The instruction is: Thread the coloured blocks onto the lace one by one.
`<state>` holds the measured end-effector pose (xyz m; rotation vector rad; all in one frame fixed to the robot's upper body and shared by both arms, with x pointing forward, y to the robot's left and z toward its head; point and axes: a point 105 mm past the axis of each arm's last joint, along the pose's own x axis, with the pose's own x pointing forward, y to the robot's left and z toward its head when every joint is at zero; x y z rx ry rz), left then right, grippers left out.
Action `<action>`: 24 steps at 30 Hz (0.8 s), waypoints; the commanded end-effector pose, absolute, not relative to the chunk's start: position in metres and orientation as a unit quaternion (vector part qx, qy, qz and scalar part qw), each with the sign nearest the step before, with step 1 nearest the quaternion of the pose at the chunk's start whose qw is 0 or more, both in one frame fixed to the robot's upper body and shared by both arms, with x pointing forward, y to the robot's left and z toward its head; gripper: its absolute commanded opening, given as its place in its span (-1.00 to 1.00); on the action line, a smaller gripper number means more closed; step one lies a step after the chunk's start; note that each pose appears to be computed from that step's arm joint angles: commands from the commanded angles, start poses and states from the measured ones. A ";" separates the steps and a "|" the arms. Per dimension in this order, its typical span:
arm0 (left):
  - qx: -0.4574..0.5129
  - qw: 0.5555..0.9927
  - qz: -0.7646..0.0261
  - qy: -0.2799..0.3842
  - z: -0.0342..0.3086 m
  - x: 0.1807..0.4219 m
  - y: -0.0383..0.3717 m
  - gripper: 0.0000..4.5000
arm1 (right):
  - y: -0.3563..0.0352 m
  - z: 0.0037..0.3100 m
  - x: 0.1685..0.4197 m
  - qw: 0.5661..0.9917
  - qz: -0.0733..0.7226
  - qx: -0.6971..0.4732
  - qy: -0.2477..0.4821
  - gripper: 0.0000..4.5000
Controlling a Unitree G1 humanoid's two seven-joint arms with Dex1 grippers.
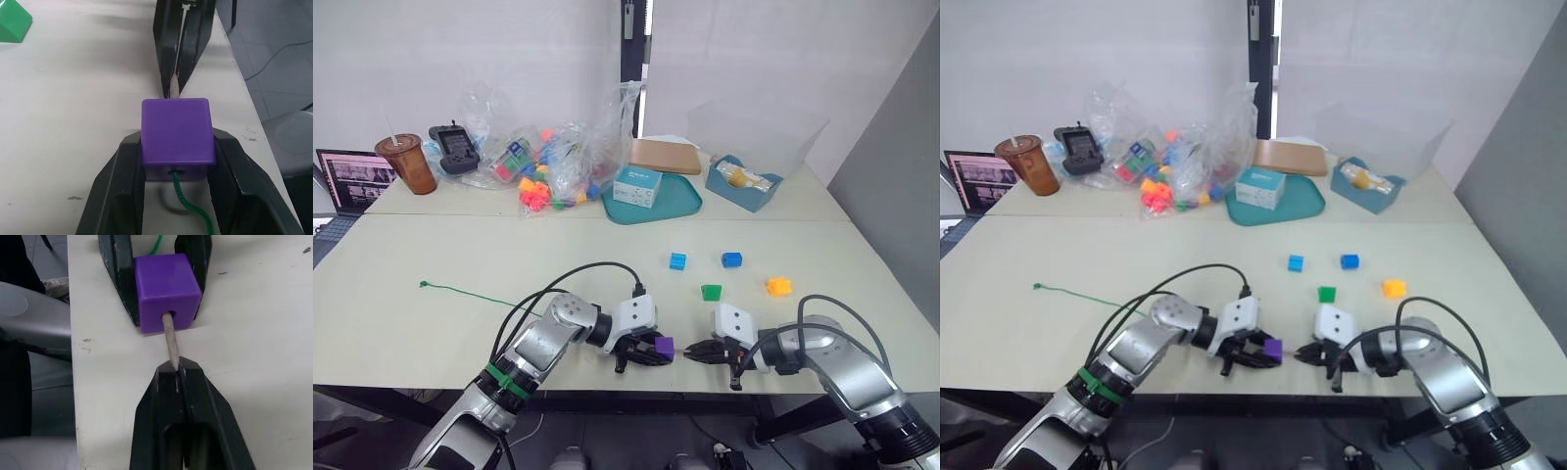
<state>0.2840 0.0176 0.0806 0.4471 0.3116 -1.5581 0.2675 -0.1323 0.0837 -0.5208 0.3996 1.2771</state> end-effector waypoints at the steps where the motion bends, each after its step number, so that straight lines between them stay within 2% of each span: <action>1: 0.202 0.668 -0.701 0.150 0.074 0.278 0.019 -0.46 | -0.131 0.084 0.268 0.752 0.587 -0.243 0.177 -1.00; 7: 0.204 0.671 -0.695 0.159 0.073 0.279 0.029 -0.46 | -0.134 0.089 0.270 0.748 0.590 -0.252 0.172 -1.00; 13: 0.210 0.705 -0.661 0.152 0.084 0.297 0.048 -0.46 | -0.135 0.089 0.270 0.742 0.598 -0.250 0.168 -1.00; 17: 0.208 0.712 -0.653 0.154 0.090 0.299 0.060 -0.46 | -0.136 0.089 0.271 0.744 0.599 -0.246 0.165 -1.00; 24: 0.262 0.722 -0.600 0.224 0.088 0.300 0.151 -0.46 | -0.139 0.099 0.282 0.757 0.592 -0.232 0.152 -1.00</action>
